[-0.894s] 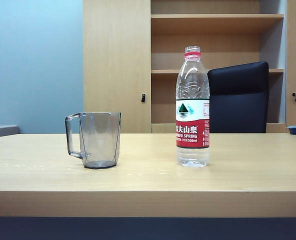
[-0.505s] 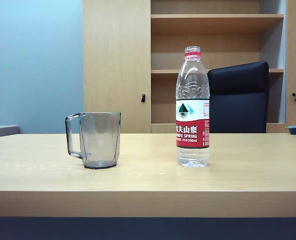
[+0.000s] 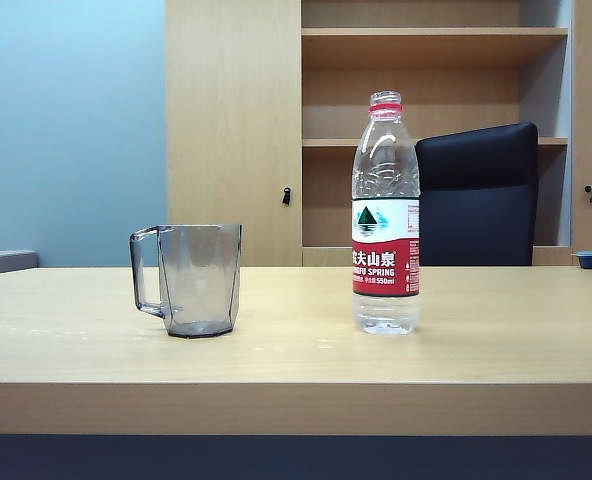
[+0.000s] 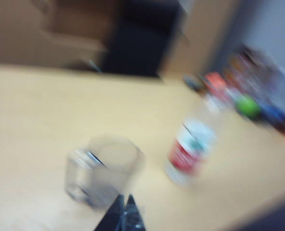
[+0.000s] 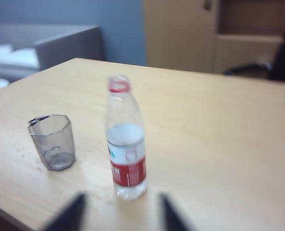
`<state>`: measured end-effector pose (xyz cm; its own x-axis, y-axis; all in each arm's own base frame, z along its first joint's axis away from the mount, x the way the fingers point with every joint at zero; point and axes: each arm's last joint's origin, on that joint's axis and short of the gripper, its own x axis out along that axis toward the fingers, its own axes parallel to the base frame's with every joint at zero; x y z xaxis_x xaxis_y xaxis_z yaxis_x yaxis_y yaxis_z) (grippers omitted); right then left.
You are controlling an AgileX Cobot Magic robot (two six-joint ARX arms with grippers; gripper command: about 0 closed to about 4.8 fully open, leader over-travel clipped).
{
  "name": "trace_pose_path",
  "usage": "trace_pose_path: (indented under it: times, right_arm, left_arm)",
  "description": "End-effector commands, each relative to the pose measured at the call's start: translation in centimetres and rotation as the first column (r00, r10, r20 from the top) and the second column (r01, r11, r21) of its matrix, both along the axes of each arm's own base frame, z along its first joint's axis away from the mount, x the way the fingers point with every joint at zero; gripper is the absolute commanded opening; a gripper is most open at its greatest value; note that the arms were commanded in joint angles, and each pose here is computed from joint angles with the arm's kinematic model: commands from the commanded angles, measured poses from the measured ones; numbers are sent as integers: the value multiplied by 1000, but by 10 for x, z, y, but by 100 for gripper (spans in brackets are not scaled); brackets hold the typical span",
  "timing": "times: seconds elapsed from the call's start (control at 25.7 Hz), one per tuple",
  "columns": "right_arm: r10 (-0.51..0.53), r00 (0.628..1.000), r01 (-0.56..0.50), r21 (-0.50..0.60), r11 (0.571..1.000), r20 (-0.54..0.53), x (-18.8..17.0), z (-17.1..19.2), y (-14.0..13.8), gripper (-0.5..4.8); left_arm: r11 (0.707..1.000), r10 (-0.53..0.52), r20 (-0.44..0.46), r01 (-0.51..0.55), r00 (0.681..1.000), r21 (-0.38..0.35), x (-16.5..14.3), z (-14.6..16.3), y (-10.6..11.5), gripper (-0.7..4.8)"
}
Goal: Pick up the mineral water bottle on the table and pour water into the mug until it's half full.
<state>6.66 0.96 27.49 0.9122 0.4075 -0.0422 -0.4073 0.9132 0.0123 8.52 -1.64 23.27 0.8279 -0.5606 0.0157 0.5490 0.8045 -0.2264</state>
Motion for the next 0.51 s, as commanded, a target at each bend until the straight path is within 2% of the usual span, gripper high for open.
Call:
trace_pose_path:
  times: [0.04,0.23,0.27,0.35,0.51]
  right_arm:
    - [28,994,-21,-68,997,103,15,17,0,256]
    - [107,991,-102,-66,993,82,60,17,9,257]
    - [104,994,-101,-64,993,42,78,11,18,279]
    - [111,993,-114,-79,990,-41,104,-7,41,288]
    - [144,988,-147,-65,987,-49,123,-40,73,282]
  left_arm:
    - [996,-84,-46,85,995,14,7,-1,-2,-6]
    - [996,-84,-91,85,992,11,12,-3,-2,-6]
    - [996,-84,-90,85,992,11,12,-3,-2,-6]
    - [996,-83,-90,85,992,11,12,-3,-2,-6]
    - [998,-68,-90,69,994,13,12,-3,-2,-6]
